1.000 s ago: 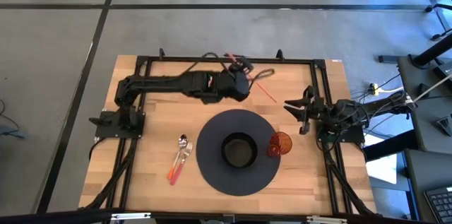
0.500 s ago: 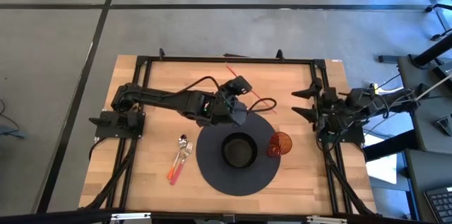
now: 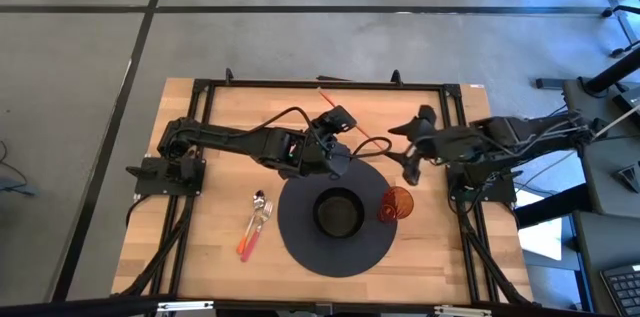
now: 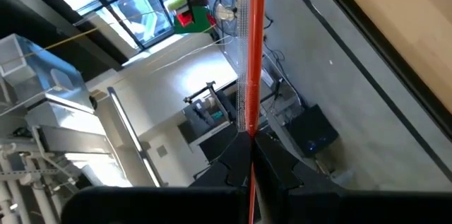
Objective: Pick & Place Utensil
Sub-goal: Put the red straw into the orange cup on the mat
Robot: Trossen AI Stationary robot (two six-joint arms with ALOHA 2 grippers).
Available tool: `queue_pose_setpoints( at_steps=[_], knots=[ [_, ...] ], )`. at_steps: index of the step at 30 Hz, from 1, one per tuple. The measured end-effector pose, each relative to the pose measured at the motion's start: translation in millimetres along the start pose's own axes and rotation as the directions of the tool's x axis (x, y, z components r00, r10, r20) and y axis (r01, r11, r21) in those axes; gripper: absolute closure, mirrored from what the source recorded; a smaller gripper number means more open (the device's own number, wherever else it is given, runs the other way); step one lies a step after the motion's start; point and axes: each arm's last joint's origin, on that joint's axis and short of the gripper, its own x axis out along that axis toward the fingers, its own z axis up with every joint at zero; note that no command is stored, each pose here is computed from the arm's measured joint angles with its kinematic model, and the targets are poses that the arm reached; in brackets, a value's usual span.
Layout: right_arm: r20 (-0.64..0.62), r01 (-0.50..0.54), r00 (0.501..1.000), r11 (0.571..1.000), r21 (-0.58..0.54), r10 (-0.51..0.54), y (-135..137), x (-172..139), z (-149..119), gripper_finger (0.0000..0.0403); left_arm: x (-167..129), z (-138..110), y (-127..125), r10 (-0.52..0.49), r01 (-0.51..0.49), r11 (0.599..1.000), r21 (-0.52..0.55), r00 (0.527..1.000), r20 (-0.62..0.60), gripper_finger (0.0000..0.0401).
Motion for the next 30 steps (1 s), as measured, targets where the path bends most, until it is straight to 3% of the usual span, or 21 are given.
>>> queue_pose_setpoints(
  at_steps=[5,12,22,30],
  knots=[
    [-0.062,0.045,0.997,0.999,-0.023,-0.046,10,15,29,0.012,0,0,0,0.0,0.0,1.0,-0.005,1.0,0.0,0.0399],
    [-0.213,0.151,0.965,0.988,-0.019,-0.152,0,46,45,0.012,-4,2,0,0.004,-0.004,1.0,-0.003,1.0,0.008,0.0399],
    [-0.212,0.169,0.962,0.985,-0.027,-0.171,-8,75,55,0.0122,-7,3,-1,0.005,-0.005,1.0,0.002,1.0,0.023,0.0399],
    [-0.178,0.136,0.974,0.99,-0.045,-0.142,-8,76,60,0.0183,-7,4,-1,0.0,-0.001,1.0,0.008,0.999,0.036,0.0399]
  ],
)
